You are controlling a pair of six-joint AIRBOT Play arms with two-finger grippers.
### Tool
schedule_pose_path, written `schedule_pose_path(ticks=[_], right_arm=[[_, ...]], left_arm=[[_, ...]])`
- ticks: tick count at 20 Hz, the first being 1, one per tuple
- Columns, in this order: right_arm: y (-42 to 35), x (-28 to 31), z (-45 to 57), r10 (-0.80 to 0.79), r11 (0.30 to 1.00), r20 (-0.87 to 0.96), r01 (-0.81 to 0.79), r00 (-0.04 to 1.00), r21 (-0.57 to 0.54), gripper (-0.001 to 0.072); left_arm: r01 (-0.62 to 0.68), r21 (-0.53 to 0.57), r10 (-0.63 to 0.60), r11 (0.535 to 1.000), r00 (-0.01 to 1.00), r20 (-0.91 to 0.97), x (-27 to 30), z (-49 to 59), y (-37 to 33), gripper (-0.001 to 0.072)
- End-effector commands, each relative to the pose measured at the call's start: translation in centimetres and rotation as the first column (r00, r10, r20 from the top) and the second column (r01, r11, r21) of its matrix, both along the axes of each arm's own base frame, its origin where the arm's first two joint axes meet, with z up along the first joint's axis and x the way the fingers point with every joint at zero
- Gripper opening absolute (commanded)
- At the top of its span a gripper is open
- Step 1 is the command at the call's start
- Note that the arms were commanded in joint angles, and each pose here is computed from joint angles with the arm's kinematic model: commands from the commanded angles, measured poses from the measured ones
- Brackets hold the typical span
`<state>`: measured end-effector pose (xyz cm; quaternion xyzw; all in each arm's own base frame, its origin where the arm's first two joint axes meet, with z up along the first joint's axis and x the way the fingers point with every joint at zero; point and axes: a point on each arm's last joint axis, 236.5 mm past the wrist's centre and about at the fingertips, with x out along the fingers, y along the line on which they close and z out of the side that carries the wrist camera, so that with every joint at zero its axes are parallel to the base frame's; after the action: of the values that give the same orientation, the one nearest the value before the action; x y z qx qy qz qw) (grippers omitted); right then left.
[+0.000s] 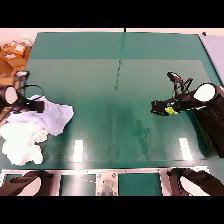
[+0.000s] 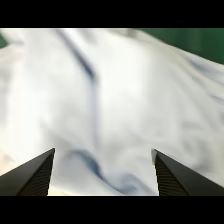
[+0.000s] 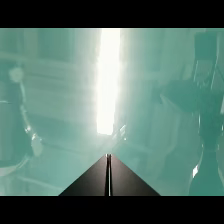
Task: Fold the shirts.
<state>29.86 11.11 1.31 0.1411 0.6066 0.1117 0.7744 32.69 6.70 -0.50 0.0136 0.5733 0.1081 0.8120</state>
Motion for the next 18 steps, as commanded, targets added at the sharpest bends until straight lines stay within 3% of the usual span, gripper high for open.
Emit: schedule_pose_path(ticks=[1, 4, 5, 6, 7, 11, 15, 18], right_arm=[[0.0, 0.2, -0.1, -0.003, 1.000, 0.005, 0.003, 1.000, 0.001, 0.0011], [0.0, 0.2, -0.3, -0.002, 1.000, -0.002, 0.002, 1.000, 0.000, 0.0011], [0.0, 0.2, -0.3, -0.002, 1.000, -0.002, 0.002, 1.000, 0.000, 0.0010], [0.0, 0.2, -0.3, -0.002, 1.000, -0.002, 0.002, 1.000, 0.000, 0.0011], [0.0, 0.2, -0.3, -0.003, 1.000, -0.002, 0.003, 1.000, 0.000, 0.0010], [-0.5, 0.6, 0.5, -0.012, 1.000, 0.008, 0.012, 1.000, -0.002, 0.0011], [-3.6, 1.9, 2.7, -0.080, 0.996, 0.035, 0.081, 0.996, -0.025, 0.0011], [-7.2, 3.0, 4.1, -0.183, 0.982, 0.064, 0.185, 0.981, -0.026, 0.0010]], left_arm=[[-0.105, -0.012, 0.105, 0.994, 0.994, 0.027, 1.5, -2.5, 4.6, 0.0720], [-0.072, -0.091, 0.070, 0.993, 0.997, -0.027, 2.7, -7.1, 3.6, 0.0700], [-0.048, -0.103, 0.041, 0.994, 0.997, -0.071, 2.4, -8.5, 3.3, 0.0472], [-0.036, -0.103, 0.026, 0.994, 0.995, -0.098, 2.0, -9.1, 3.2, 0.0146], [-0.024, -0.106, 0.013, 0.994, 0.994, -0.105, 1.9, -8.9, 3.1, 0.0024], [0.022, -0.125, -0.031, 0.992, 0.997, -0.069, 4.7, -2.6, 2.3, 0.0023], [0.175, -0.087, -0.152, 0.981, 0.963, 0.222, 9.8, 11.0, -3.4, 0.0022], [0.385, -0.124, -0.310, 0.915, 0.864, 0.397, 9.9, 19.6, -13.2, 0.0022]])
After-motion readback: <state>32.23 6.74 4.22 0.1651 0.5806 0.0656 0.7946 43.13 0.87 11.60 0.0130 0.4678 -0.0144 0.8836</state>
